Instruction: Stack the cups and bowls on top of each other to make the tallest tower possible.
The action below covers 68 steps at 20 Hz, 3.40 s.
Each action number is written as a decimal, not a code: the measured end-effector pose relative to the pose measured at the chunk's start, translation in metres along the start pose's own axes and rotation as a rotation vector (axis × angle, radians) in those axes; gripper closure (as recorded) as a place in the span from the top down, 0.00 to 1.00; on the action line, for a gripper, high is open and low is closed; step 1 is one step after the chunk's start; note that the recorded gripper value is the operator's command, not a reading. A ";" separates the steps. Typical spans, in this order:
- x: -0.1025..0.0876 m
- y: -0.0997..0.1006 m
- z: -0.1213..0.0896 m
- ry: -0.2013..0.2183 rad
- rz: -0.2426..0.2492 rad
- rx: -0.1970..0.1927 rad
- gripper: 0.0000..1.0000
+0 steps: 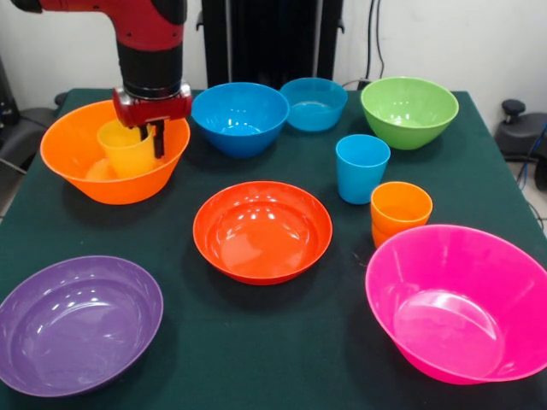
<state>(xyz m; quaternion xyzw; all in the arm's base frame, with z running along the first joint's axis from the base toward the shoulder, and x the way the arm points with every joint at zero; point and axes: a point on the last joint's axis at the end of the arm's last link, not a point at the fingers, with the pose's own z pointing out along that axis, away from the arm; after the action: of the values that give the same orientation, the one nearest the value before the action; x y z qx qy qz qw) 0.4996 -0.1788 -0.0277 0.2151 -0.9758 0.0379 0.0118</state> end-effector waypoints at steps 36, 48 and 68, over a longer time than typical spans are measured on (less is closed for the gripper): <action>-0.003 -0.003 0.009 -0.001 -0.068 0.043 0.00; -0.004 -0.004 0.013 0.009 -0.089 0.056 0.00; -0.011 -0.001 0.019 0.064 -0.124 0.075 1.00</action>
<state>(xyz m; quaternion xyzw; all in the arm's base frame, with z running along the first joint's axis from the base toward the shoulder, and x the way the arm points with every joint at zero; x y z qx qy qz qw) 0.5098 -0.1765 -0.0472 0.2739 -0.9577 0.0803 0.0371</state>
